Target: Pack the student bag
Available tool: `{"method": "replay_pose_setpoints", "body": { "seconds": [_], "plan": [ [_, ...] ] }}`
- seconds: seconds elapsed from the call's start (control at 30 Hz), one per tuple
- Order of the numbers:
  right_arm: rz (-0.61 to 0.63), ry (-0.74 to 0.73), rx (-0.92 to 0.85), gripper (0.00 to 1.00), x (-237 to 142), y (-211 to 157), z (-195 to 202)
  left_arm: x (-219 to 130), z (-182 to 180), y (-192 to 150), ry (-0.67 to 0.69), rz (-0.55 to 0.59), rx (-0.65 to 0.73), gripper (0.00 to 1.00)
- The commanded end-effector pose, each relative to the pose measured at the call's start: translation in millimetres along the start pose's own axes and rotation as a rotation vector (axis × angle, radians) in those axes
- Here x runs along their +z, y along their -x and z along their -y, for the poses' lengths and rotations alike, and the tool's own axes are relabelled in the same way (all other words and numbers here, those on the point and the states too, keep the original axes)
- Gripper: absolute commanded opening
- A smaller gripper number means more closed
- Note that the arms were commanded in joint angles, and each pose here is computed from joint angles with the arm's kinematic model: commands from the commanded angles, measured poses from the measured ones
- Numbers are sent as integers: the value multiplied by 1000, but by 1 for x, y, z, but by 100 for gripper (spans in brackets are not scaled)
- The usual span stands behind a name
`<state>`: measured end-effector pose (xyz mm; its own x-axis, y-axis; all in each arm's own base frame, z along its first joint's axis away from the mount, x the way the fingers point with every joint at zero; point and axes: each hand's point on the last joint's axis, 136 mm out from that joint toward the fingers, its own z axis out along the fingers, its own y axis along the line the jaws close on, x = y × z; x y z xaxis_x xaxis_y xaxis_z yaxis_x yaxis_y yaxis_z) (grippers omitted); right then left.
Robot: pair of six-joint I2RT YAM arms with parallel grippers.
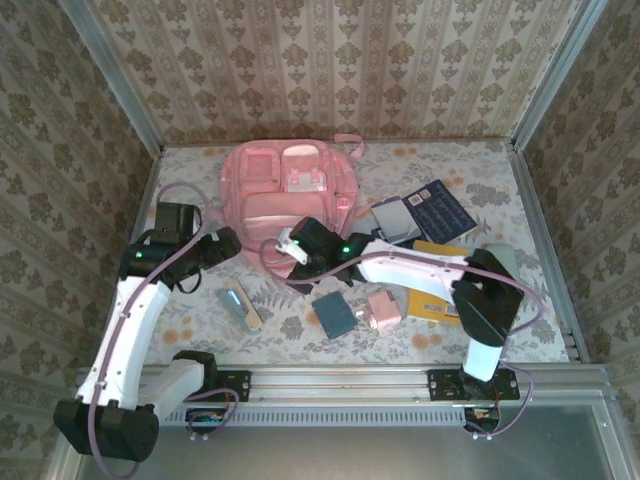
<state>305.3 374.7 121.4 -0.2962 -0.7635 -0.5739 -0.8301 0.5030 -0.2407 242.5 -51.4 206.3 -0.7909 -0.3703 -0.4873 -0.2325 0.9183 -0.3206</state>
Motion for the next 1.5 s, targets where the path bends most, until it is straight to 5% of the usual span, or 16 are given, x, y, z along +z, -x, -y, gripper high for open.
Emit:
{"method": "replay_pose_setpoints", "body": {
  "seconds": [0.0,0.37,0.67,0.73,0.97,1.13,1.47],
  "plan": [
    [-19,31,-80,89,19,20,6,-6,-11,3,27,67,-20,100],
    [-161,114,-26,84,89,13,1,-15,-19,-4,29,149,31,100],
    [-205,195,21,75,110,-1,-18,-11,-18,-9,9,131,24,100],
    [-219,206,32,68,113,-7,-18,-9,-16,-10,0,124,21,100],
    [-213,217,51,19,106,-10,-9,-6,-15,-10,-1,117,15,100],
    [-142,180,81,0,83,-3,16,-2,-11,-10,-12,99,16,100],
    [57,188,136,0,34,7,38,8,-2,-12,-38,38,1,100]
  ]
}}
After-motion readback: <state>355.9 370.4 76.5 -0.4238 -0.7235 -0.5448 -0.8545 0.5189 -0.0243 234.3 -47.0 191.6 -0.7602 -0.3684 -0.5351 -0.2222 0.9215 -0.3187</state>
